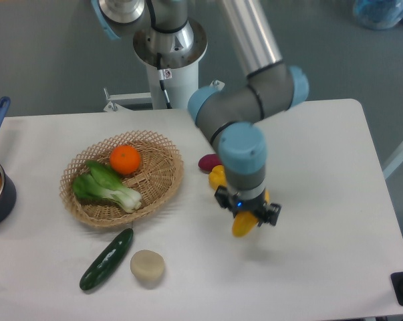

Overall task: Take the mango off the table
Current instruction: 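Lift the grasped mango up off the table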

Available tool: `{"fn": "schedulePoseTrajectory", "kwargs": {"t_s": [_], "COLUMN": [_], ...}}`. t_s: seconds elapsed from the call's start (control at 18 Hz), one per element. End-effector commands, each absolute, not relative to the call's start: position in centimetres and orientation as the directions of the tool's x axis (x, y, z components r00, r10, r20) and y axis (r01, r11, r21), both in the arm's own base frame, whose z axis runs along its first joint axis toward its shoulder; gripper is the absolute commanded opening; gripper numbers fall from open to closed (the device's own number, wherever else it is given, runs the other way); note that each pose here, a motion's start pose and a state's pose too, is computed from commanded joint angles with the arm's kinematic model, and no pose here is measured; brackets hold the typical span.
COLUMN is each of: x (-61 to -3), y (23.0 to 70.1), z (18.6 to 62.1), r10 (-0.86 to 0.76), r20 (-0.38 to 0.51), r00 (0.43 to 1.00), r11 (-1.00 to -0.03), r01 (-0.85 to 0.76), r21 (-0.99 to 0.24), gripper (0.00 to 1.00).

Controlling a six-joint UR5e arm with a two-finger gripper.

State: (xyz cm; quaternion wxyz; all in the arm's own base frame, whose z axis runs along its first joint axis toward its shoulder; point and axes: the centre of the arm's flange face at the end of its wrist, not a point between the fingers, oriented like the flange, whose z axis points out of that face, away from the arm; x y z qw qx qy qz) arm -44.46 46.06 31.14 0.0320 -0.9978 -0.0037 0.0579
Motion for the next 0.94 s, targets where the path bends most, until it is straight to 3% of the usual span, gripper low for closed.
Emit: {"fn": "schedulePoseTrajectory", "kwargs": {"t_s": [0.5,0.94], "x": [-46.5,-47.1], "y": [43.1,42.6], "z": [34.7,34.9], "r10": [-0.102,-0.094], "r20": [-0.160,-0.164], "r00": [0.982,0.982], "r11": [-0.987,-0.988], "r01": [-0.119,-0.112], "r21": [-0.105,-0.107], "gripper": [0.18,0.17]}}
